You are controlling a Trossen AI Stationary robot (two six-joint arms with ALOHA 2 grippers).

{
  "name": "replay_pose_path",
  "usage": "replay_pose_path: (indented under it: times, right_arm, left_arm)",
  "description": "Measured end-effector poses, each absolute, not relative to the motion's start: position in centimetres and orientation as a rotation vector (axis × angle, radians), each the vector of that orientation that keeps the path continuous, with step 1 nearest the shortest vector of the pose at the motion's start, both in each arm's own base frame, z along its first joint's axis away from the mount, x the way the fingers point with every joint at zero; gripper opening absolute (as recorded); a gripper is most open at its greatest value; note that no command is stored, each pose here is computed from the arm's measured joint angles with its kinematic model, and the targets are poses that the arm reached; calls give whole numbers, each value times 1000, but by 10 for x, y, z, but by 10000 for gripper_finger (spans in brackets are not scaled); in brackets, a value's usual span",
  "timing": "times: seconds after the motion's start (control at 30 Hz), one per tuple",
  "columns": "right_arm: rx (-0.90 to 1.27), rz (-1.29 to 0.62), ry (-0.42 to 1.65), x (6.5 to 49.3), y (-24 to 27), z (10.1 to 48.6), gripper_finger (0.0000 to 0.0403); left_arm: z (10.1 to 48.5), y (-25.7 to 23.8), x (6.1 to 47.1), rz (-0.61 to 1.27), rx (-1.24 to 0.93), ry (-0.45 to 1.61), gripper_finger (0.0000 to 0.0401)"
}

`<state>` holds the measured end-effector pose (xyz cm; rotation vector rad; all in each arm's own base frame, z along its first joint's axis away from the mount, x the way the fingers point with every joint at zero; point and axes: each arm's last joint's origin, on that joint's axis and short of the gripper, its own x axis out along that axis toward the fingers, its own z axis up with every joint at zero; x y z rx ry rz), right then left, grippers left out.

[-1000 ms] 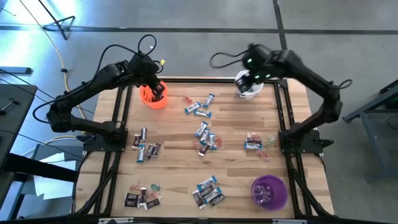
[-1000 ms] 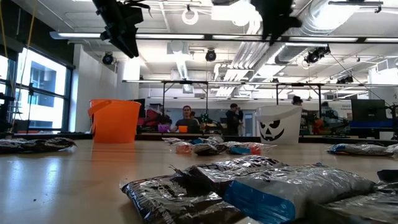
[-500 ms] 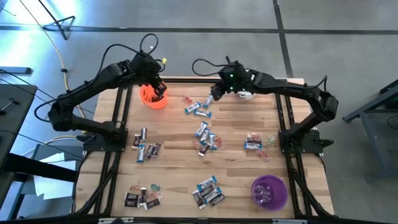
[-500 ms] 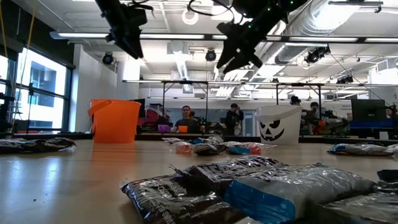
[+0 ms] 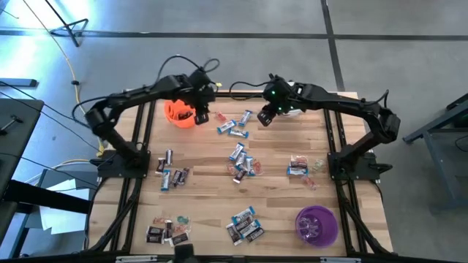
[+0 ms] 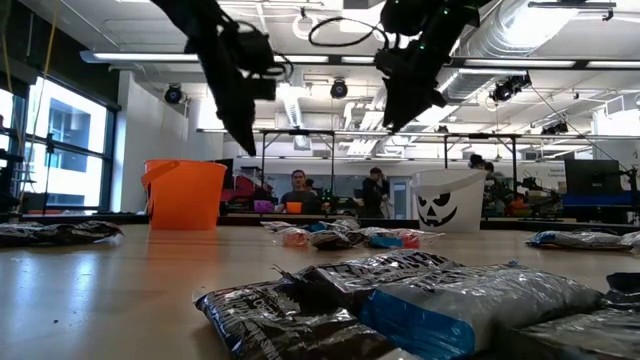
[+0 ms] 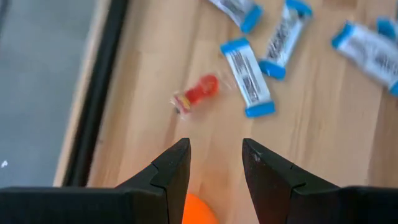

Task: Sort candy
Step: Put the red gummy into the white bucket

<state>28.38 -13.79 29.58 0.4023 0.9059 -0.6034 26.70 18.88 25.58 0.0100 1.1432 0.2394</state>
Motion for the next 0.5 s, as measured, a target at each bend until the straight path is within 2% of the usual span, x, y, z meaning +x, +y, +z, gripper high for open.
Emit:
replay_pose_path:
  times: [0.17,0.33,0.5]
  right_arm:
    - [348,-630,988,278,-137,292,144]
    - [328,-648,1032,274,-138,291,144]
    - [304,-641,1049,272,-141,290,144]
  left_arm:
    - [226,197,278,91,132,1229,133]
    - [203,205,287,134,200,1323,133]
    - [193,213,295,187,252,1316,133]
